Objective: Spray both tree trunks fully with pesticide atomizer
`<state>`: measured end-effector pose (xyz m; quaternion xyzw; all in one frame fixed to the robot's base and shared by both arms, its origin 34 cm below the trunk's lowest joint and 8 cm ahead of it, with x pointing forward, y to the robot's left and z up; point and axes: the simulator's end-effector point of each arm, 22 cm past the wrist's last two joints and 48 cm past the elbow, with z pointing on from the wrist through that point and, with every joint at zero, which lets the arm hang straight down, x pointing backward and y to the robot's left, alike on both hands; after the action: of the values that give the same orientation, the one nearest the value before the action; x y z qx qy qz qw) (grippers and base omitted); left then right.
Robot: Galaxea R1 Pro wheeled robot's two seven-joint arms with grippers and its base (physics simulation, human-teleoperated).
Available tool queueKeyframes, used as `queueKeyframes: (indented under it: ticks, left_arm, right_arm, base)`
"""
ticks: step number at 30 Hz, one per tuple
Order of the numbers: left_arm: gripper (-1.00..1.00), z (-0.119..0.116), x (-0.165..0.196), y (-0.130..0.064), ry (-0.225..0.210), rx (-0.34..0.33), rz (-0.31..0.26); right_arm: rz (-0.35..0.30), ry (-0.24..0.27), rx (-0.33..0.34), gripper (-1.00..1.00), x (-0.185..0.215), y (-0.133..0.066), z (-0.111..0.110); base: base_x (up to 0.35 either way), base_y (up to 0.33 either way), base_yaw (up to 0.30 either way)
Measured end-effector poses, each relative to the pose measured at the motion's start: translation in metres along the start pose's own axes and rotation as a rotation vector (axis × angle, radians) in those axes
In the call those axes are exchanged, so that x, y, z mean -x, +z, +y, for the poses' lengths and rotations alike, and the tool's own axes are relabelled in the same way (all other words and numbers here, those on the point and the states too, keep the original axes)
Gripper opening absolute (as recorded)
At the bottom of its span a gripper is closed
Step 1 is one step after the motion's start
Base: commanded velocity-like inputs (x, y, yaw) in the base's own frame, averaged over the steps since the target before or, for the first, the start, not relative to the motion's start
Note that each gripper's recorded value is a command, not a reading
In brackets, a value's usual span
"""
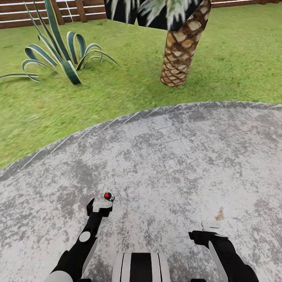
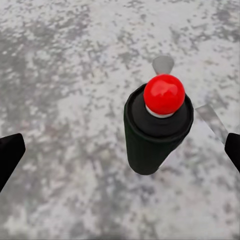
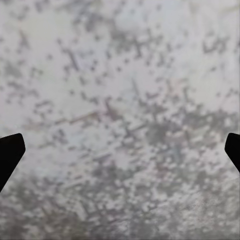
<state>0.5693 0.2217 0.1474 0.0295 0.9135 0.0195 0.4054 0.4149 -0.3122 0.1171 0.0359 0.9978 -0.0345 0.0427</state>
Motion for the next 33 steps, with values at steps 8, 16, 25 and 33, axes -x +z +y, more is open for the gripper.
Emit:
queueKeyframes:
  ticks: [8,16,25,33]
  left_arm:
    - [1.0,0.0004,0.0,0.0,0.0,0.002,0.0]
    - [1.0,0.0004,0.0002,0.0,0.0,0.002,-0.001]
    - [1.0,0.0004,-0.0001,0.0002,0.0,0.002,-0.001]
    - [1.0,0.0001,-0.0047,0.0006,0.0,0.001,0.007]
  right_arm:
    - [0.0,0.0,0.0,1.0,0.0,0.0,0.0001]
    - [0.0,0.0,0.0,1.0,-0.0001,0.0,0.0]
    - [0.001,0.0,0.0,1.0,-0.0006,0.0004,0.0]
    - [0.01,-0.001,-0.001,1.0,-0.004,0.0028,-0.0001]
  base:
    - [0.023,-0.042,0.0]
    - [0.038,-0.075,0.0]
    - [0.0,-0.001,0.011]
    - [0.0,0.0,0.065]
